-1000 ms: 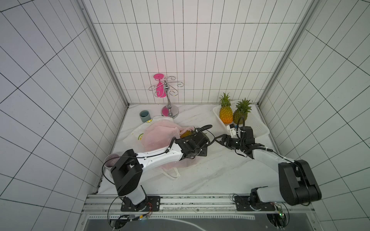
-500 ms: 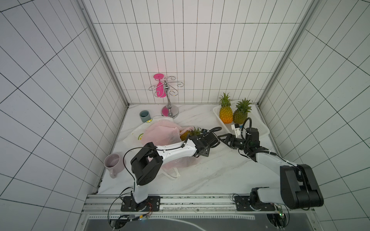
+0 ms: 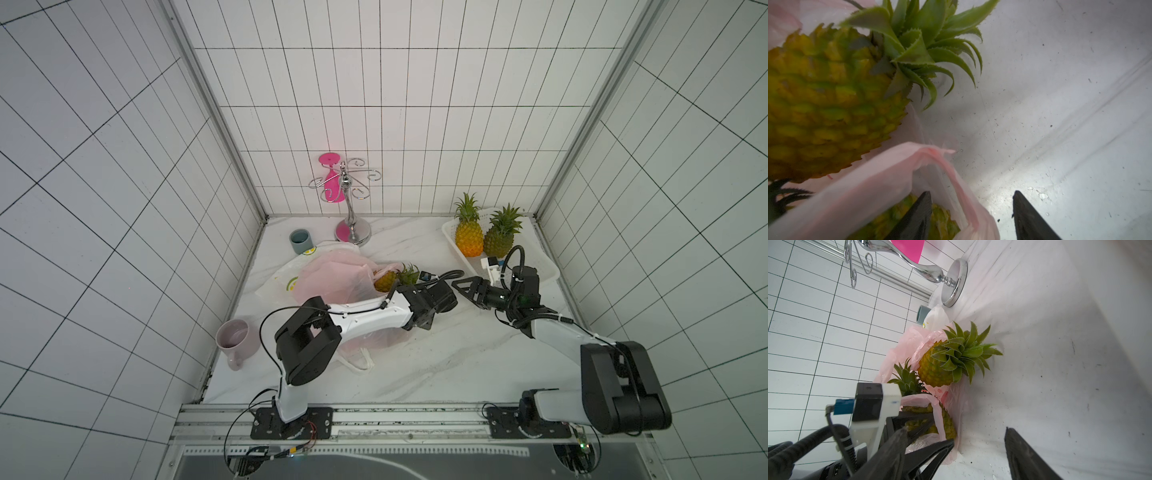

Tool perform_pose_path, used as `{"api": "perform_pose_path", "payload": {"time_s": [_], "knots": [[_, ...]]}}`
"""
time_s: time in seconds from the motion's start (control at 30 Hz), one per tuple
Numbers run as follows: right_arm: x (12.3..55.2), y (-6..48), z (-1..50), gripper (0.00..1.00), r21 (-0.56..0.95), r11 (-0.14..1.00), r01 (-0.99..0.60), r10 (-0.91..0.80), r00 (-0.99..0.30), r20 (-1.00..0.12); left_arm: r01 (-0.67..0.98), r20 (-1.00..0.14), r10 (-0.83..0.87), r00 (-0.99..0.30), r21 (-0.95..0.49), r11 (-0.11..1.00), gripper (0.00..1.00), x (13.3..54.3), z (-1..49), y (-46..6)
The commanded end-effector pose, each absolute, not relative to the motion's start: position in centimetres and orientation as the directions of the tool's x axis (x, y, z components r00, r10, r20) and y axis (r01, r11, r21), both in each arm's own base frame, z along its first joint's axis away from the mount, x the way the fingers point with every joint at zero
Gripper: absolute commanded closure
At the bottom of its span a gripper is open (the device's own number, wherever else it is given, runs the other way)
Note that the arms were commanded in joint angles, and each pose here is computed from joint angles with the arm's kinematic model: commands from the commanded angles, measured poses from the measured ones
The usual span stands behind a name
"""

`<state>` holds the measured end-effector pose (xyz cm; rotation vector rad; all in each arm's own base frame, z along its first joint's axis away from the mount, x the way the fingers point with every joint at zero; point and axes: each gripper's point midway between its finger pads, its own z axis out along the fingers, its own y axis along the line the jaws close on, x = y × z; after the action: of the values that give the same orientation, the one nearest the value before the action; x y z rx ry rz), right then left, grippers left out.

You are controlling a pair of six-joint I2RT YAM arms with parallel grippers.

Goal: Place the pineapple into a plastic bag & tie a knot
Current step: Adjust the plastic bag at the center of the board.

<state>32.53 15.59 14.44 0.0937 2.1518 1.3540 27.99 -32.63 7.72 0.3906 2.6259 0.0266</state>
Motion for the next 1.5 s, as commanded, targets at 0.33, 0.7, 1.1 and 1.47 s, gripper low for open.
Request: {"api": "perform_pose_path", "payload": {"time_s": [0.33, 0.7, 1.1, 1.47], "knots": [[32.2, 14.6, 11.6, 0.29, 0.818, 0.543, -0.188, 0.375, -0.818, -0.437, 0.425, -0.618, 0.092, -0.780, -0.416, 0.804, 1.00, 29.8, 19.0, -40.7], [35.5, 16.1, 10.4, 0.31, 0.725, 0.667, -0.174, 0.330, -0.803, -0.497, 0.419, -0.737, -0.154, -0.658, -0.528, 0.739, 1.00, 28.5, 30.4, -29.9], [42.1, 23.1, 13.9, 0.28, 0.744, 0.615, -0.262, 0.305, -0.791, -0.531, 0.271, -0.692, -0.168, -0.702, -0.478, 0.835, 1.00, 26.1, 26.3, -20.8], [47.1, 29.3, 13.9, 0.27, 0.862, 0.401, -0.309, 0.294, -0.848, -0.440, 0.091, -0.621, -0.280, -0.732, -0.496, 0.864, 1.00, 26.7, 21.7, -13.2]]}}
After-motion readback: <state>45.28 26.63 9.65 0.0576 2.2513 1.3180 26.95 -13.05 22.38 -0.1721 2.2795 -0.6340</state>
